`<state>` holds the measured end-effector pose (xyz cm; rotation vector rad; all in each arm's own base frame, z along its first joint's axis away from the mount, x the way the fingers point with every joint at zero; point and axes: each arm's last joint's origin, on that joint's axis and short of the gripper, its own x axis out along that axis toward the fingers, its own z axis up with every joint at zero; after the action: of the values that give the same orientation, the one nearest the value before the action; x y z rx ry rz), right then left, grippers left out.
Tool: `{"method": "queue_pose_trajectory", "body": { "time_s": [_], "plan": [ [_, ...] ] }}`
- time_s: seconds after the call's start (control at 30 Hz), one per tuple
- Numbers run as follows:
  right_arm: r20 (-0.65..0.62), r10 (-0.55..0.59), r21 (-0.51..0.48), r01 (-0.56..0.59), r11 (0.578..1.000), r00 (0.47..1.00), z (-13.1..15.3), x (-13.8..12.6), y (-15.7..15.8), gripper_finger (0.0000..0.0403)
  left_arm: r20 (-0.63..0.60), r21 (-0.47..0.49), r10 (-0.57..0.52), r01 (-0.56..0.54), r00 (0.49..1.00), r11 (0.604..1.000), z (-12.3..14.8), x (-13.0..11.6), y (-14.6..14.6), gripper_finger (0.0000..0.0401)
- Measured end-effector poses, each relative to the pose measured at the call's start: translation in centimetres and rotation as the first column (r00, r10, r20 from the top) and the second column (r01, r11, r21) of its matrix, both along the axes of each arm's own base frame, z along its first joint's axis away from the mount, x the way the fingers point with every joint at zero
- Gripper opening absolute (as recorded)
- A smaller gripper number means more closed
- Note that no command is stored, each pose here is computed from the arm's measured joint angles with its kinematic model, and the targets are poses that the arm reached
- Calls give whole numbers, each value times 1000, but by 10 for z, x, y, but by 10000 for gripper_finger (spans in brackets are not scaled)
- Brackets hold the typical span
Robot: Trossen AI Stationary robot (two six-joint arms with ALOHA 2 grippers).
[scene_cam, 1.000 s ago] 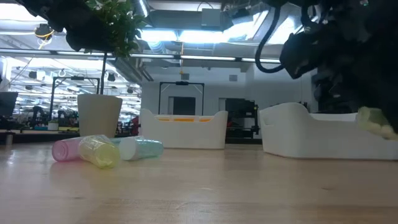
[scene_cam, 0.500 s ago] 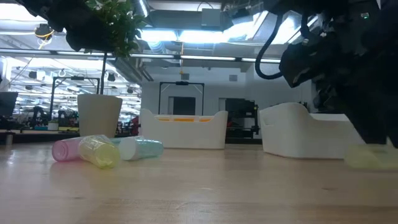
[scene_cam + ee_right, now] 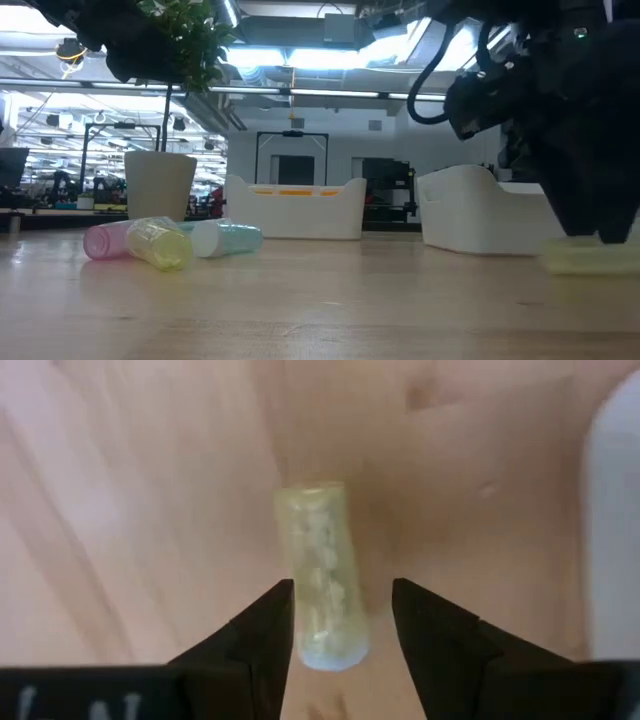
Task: Pick and place medicine bottles into bin by pill shape (circle, oval)
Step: Put the small yellow pill bottle into the bottom white bin
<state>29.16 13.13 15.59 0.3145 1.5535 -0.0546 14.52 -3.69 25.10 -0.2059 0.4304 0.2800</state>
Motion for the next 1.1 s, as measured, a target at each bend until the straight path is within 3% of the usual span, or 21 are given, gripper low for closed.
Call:
{"method": "queue_pose_trajectory", "body": {
  "time_s": [0.27,0.4,0.5,0.67,0.8,1.1],
  "plan": [
    [-39,-25,-45,23,999,999,14,-13,9,173,0,7,3,-3,1000,1000,0,0,0,281],
    [15,-18,-92,19,996,1000,30,-23,19,173,0,8,3,-3,1000,1000,0,0,0,281],
    [36,-1,-118,6,993,999,38,-41,35,173,0,9,4,-4,1000,1000,0,0,0,281],
    [116,-48,-249,76,965,992,41,-80,57,173,0,8,4,-4,1000,1000,0,0,0,281],
    [256,-64,-290,140,947,965,27,-103,67,173,1,8,4,-4,1000,1000,0,0,0,281],
    [525,-112,-133,211,968,844,-36,-134,62,173,1,8,4,-4,1000,1000,0,0,0,281]
  ]
}}
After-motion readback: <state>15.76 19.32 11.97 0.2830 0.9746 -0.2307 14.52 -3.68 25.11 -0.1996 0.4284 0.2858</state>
